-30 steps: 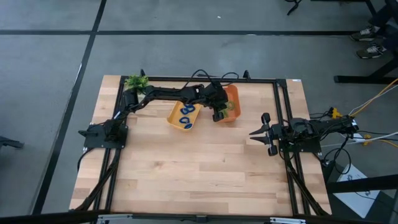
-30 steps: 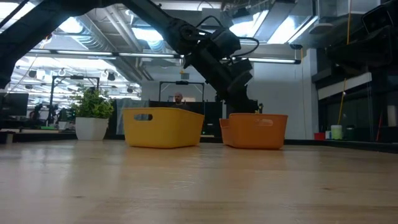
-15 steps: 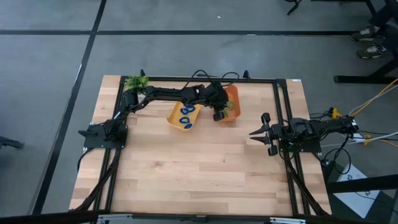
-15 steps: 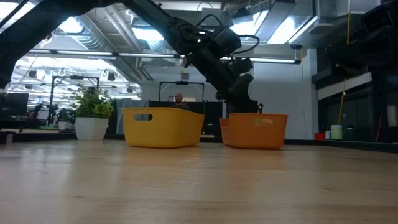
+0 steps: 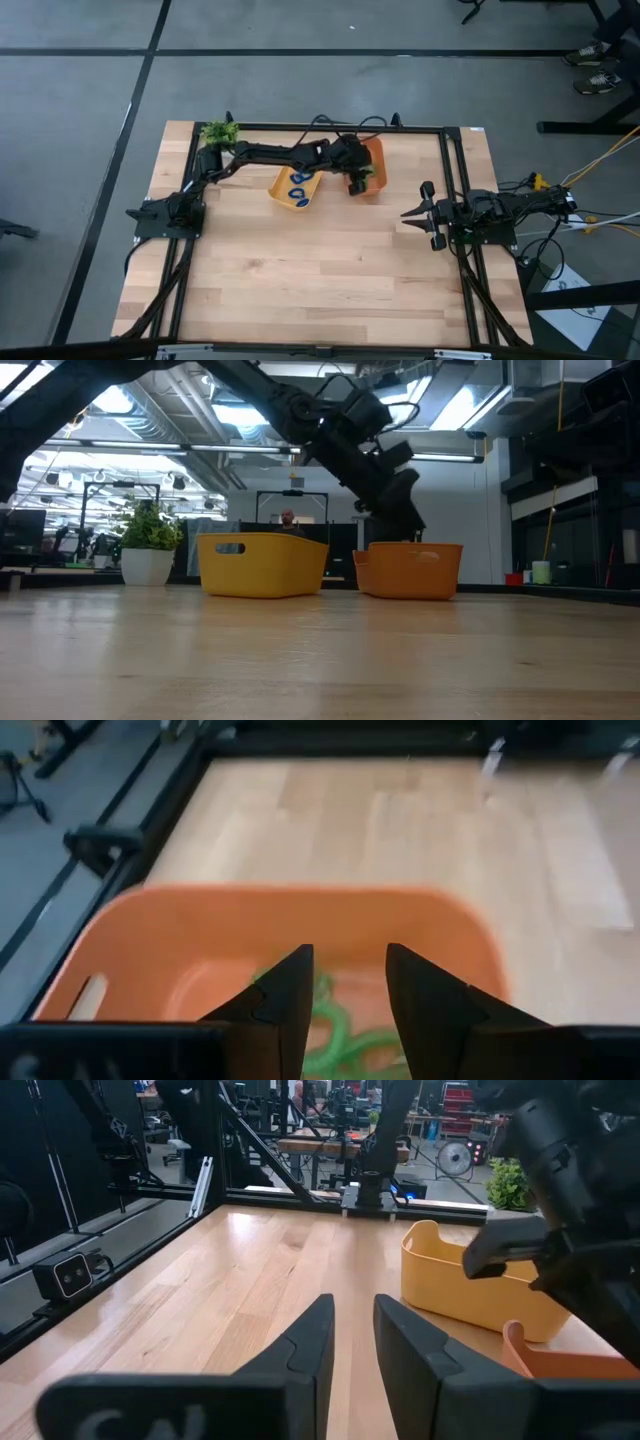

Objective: Sort items
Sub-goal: Return to Home Position

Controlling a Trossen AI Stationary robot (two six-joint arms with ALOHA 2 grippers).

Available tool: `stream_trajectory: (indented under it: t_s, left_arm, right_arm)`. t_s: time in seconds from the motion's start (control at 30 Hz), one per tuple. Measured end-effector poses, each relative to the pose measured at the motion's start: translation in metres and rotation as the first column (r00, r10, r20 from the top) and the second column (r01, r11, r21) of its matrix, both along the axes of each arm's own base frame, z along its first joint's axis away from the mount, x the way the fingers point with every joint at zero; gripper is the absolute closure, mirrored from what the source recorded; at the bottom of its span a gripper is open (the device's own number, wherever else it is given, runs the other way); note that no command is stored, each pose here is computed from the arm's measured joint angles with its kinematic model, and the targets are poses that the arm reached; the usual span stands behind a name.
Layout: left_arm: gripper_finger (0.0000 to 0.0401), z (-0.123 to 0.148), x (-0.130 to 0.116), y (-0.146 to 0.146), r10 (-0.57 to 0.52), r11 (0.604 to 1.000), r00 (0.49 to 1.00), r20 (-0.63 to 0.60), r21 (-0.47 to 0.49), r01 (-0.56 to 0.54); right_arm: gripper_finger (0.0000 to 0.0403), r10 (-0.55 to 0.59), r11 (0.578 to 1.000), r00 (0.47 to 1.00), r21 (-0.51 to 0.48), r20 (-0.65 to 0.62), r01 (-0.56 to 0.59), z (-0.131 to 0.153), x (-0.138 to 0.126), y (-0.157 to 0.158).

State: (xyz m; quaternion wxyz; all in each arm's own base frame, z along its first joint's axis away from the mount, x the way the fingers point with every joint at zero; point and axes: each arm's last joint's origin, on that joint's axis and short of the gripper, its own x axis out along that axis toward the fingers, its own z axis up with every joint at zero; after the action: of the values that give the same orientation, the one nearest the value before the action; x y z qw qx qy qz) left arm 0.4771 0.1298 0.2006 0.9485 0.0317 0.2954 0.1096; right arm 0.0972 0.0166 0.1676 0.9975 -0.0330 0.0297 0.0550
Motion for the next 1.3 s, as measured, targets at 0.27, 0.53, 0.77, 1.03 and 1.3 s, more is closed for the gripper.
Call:
stream_trajectory:
  t_s: [0.27, 0.53, 0.77, 1.03, 1.3]
  left_arm:
    - [0.0280, 0.008, 0.003, -0.018, -0.049, 0.999, 0.999, 0.019, 0.022, 0.049]
    - [0.0285, 0.021, -0.007, -0.042, -0.068, 0.997, 0.993, -0.093, 0.029, 0.071]
    - [0.0282, 0.044, -0.024, -0.069, -0.156, 0.988, 0.979, -0.129, 0.000, 0.157]
    - [0.0283, 0.047, -0.074, -0.085, -0.213, 0.976, 0.975, 0.059, -0.029, 0.215]
    - [0.0283, 0.031, -0.153, -0.099, -0.055, 0.998, 0.970, 0.238, -0.011, 0.059]
  right_arm:
    - [0.0327, 0.000, 1.000, 1.000, 0.000, 0.000, 0.000, 0.000, 0.000, 0.000]
    - [0.0327, 0.000, 1.000, 1.000, 0.000, 0.000, 0.000, 0.000, 0.000, 0.000]
    - [0.0327, 0.000, 1.000, 1.000, 0.000, 0.000, 0.000, 0.000, 0.000, 0.000]
    - [0.0327, 0.000, 1.000, 1.000, 0.000, 0.000, 0.000, 0.000, 0.000, 0.000]
    - [0.0327, 0.000, 1.000, 1.000, 0.000, 0.000, 0.000, 0.000, 0.000, 0.000]
